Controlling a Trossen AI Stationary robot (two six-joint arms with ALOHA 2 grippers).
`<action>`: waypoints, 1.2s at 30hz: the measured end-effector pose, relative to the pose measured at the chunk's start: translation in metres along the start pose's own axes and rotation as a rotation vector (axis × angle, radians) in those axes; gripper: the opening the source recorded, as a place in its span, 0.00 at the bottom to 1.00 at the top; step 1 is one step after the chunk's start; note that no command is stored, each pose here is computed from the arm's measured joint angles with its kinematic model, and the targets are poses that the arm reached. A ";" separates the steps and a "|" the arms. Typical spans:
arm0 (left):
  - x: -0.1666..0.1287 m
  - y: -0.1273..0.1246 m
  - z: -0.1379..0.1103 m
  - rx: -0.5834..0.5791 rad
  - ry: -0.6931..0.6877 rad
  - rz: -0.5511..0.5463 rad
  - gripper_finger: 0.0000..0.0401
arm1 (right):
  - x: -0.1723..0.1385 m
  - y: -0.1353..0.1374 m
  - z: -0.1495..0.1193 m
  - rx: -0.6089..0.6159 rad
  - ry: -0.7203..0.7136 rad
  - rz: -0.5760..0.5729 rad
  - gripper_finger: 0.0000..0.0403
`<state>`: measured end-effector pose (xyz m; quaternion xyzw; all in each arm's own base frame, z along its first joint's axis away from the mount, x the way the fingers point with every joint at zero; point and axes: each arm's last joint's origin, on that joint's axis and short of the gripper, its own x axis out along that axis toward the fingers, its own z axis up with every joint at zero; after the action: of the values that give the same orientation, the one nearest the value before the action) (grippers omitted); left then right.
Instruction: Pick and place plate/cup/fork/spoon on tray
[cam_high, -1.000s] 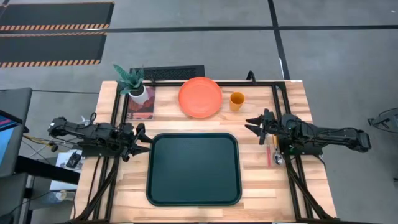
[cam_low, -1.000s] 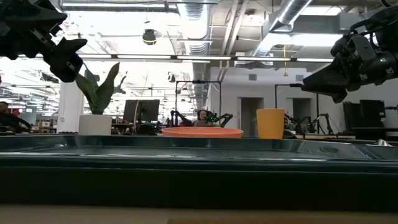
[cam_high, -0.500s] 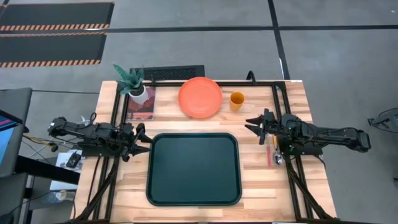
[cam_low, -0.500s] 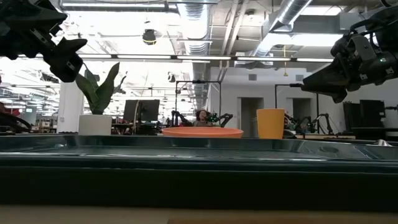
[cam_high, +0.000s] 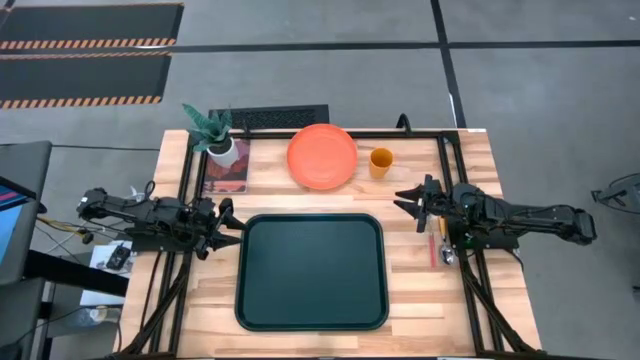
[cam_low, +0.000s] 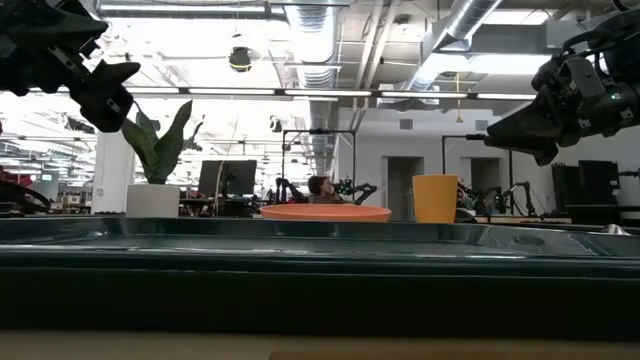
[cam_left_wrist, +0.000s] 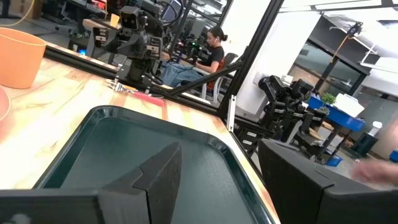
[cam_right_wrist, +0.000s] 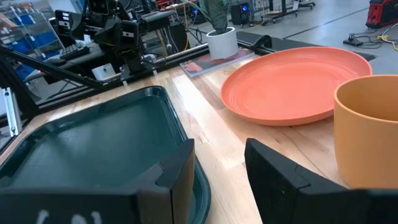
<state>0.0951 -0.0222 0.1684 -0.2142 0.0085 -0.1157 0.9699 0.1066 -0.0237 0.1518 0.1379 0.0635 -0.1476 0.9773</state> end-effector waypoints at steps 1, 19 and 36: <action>0.000 0.000 0.001 -0.004 -0.013 0.015 0.51 | 0.000 0.000 0.000 0.000 0.001 0.000 0.42; -0.002 0.008 0.009 -0.437 -0.269 0.275 0.51 | 0.000 0.000 0.000 0.000 0.000 0.000 0.42; -0.010 0.015 0.018 -0.701 -0.671 0.522 0.51 | 0.000 0.000 0.002 0.043 -0.025 0.004 0.42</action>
<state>0.0900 0.0008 0.1782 -0.5402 -0.2105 0.2130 0.7864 0.1069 -0.0240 0.1541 0.1570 0.0479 -0.1488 0.9751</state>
